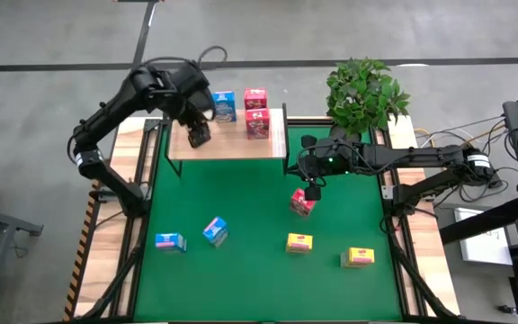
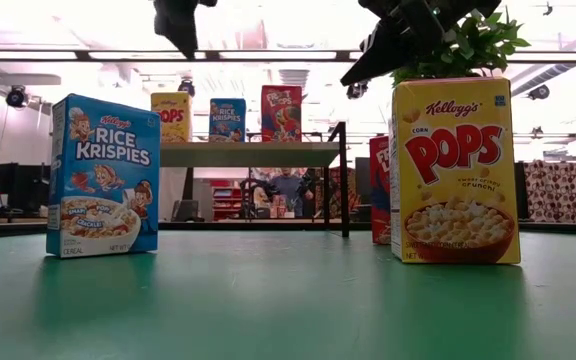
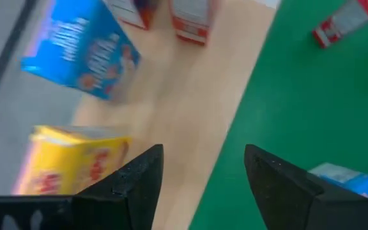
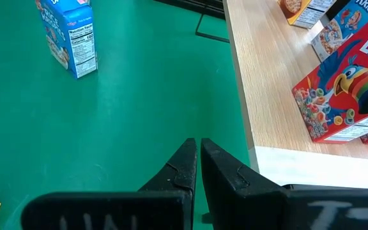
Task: Stack cereal on shelf
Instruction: Adjust the yellow cereal on the shelf
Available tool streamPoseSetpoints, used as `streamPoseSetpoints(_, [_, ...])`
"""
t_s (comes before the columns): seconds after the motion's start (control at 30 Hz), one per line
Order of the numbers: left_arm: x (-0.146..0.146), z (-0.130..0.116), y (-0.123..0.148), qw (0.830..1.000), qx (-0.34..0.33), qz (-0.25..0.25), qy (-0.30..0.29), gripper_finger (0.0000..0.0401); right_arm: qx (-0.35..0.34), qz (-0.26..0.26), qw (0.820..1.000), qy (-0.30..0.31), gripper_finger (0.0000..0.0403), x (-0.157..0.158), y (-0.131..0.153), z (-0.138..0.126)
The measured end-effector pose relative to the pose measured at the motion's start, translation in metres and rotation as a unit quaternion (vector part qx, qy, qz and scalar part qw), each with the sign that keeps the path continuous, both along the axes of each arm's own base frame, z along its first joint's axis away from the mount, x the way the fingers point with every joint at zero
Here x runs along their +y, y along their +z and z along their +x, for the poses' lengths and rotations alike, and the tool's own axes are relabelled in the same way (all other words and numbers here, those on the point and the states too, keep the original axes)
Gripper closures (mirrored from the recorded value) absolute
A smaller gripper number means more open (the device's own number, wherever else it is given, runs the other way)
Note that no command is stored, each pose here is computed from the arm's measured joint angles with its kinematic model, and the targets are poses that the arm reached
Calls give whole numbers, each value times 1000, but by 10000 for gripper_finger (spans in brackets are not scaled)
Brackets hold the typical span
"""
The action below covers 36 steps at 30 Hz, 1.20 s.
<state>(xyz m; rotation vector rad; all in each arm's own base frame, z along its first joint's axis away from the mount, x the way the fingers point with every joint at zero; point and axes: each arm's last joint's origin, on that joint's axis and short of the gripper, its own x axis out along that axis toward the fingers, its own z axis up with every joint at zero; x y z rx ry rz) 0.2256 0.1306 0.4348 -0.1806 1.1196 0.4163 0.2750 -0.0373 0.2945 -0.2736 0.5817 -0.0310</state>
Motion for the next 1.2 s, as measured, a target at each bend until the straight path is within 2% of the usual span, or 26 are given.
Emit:
streamPoseSetpoints(0.17, [-6, 10, -32, 998, 62, 10, 6, 223, 0, 0, 1000, 0, 390, 0, 0, 0])
streamPoseSetpoints(0.27, [-4, 12, -53, 990, 121, 60, 39, 238, 0, 1, 1000, -1, 390, 0, 0, 0])
streamPoseSetpoints(0.4, [4, 11, -79, 967, 185, 139, 104, 255, 0, 1, 1000, -1, 390, 0, 0, 0])
streamPoseSetpoints(0.57, [9, 15, -103, 953, 207, 187, 115, 274, 0, 1, 1000, -1, 390, 0, 0, 0])
streamPoseSetpoints(0.83, [12, 20, -118, 951, 203, 204, 115, 293, -1, 1, 1000, -1, 390, 0, 0, 0])
streamPoseSetpoints(1.2, [14, 17, -125, 949, 214, 201, 118, 295, -1, 1, 1000, -1, 390, 0, 0, 0])
